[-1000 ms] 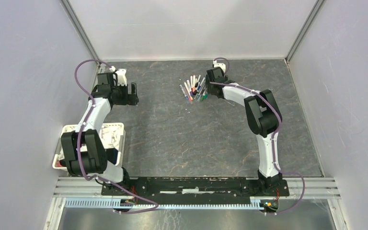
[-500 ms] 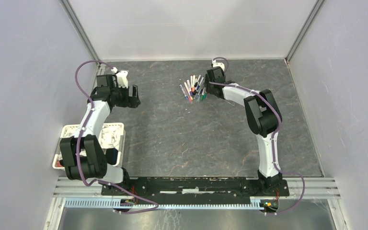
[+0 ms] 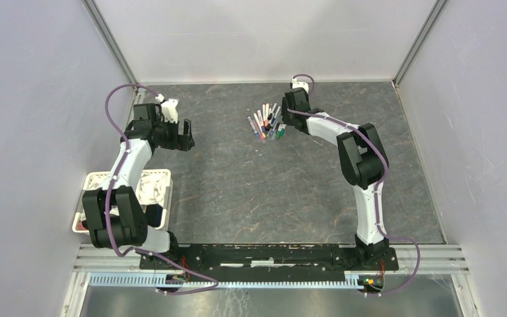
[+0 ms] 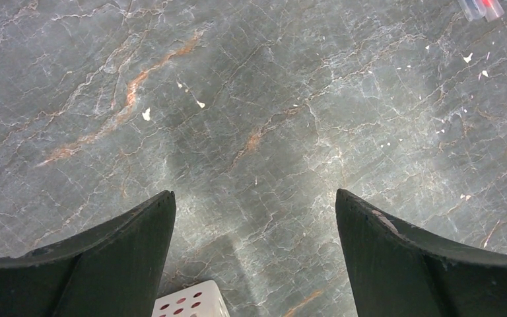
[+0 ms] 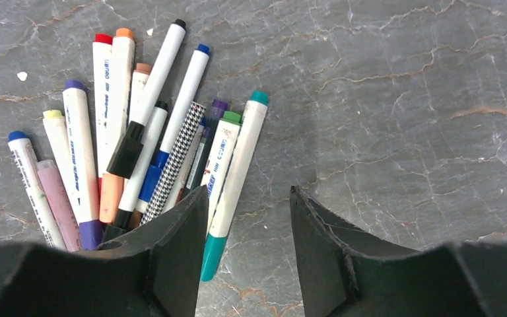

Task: Open the pen caps
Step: Pick up the pen from the center of the board.

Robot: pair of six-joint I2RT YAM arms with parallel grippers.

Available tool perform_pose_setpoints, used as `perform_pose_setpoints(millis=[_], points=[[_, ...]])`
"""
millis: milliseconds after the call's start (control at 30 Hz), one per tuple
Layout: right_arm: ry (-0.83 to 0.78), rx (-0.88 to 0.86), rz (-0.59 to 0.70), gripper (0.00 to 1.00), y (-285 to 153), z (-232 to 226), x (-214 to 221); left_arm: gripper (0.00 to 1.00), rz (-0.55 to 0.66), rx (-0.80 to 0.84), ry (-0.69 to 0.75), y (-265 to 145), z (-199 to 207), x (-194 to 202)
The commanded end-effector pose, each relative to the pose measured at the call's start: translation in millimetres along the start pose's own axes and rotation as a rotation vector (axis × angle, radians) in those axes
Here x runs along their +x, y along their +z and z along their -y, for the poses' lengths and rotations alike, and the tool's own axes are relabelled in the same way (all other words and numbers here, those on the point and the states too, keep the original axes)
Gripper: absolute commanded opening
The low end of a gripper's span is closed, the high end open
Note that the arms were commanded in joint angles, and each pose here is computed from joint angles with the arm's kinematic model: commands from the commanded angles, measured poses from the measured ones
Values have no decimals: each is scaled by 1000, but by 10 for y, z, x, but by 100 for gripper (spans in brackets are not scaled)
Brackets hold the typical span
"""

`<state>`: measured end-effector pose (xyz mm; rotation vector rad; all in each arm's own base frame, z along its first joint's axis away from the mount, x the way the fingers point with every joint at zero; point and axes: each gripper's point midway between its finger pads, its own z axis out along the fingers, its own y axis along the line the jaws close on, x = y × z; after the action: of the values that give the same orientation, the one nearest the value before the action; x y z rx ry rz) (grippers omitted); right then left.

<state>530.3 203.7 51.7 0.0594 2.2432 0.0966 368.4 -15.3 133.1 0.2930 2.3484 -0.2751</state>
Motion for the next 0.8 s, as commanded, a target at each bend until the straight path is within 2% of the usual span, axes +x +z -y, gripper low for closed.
perform_pose_setpoints(millis=[0,467,667,733,767], points=[[21,1,36,53,46,-38,-165,96,47,29,57,-103,55,-123],[1,53,-26,47,227,131,97,96,59,31,73,-159,75,-146],[-8,74,-30,39,206,192,133,96,64,45,76,-187,109,-162],[-13,76,-29,34,209,197,125,96,64,50,79,-208,122,-173],[-16,73,-31,30,218,191,128,99,65,52,82,-223,128,-181]])
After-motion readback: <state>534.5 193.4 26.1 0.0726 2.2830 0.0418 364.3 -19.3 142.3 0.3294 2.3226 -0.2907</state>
